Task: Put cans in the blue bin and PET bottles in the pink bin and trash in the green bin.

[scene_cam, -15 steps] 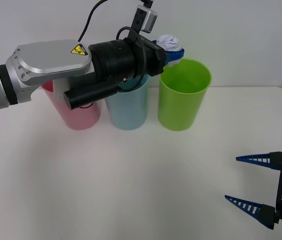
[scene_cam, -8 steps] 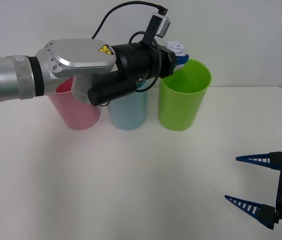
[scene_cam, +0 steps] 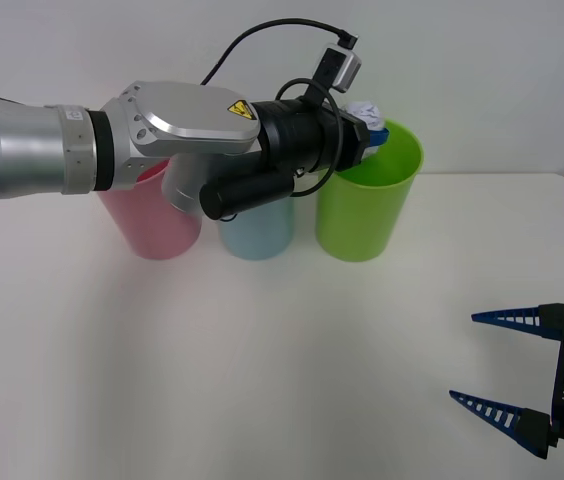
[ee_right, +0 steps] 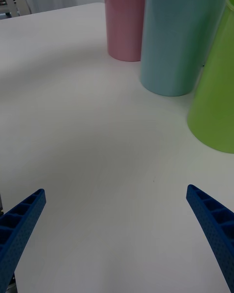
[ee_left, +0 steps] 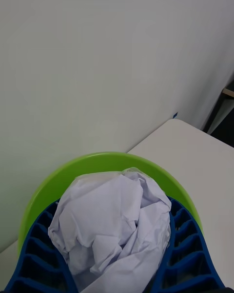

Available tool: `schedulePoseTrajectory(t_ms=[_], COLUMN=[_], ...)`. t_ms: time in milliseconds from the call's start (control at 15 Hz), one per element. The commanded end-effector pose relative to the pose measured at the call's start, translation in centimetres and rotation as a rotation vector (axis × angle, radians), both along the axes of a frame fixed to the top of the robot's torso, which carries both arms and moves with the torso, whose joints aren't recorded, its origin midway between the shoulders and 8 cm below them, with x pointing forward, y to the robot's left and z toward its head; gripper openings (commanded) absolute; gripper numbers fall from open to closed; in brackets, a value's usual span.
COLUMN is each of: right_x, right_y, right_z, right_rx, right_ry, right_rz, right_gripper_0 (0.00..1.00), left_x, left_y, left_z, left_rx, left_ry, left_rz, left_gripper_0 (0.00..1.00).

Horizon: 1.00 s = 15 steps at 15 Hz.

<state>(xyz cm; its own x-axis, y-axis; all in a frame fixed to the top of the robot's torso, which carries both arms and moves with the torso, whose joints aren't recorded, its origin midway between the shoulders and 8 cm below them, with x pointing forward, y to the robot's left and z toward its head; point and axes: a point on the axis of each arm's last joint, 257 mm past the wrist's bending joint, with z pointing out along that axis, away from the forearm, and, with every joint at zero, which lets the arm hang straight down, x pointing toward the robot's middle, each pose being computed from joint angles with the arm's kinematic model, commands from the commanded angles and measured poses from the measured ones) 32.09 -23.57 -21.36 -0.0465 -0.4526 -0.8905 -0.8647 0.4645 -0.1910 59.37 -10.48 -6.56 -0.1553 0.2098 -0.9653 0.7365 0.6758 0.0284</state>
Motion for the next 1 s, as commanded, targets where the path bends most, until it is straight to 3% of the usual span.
schedulePoseTrajectory(t_ms=[67, 733, 800, 867, 933, 1000], right_x=[0.0, 0.0, 0.0, 0.0, 0.0, 0.0], right_y=[0.0, 0.0, 0.0, 0.0, 0.0, 0.0], right_z=[0.0, 0.0, 0.0, 0.0, 0.0, 0.0], right_rx=[0.0, 0.0, 0.0, 0.0, 0.0, 0.0], right_ry=[0.0, 0.0, 0.0, 0.0, 0.0, 0.0], right_rz=[0.0, 0.0, 0.0, 0.0, 0.0, 0.0], right_gripper_0=[1.0, 1.0, 1.0, 1.0, 1.0, 1.0], left_x=[0.6, 1.2, 1.5, 1.7, 1.8, 1.9], left_y=[-0.5, -0.7, -0.5, -0.4, -0.3, -0.3], left_z=[0.0, 0.2, 0.3, 0.4, 0.5, 0.5], left_rx=[0.006, 0.004, 0.005, 0.006, 0.007, 0.007], left_ry=[-0.013, -0.014, -0.018, -0.022, -0.024, -0.025], left_rz=[0.009, 0.022, 0.029, 0.033, 0.035, 0.036], left_gripper_0=[0.0, 0.0, 0.14, 0.37, 0.51, 0.72])
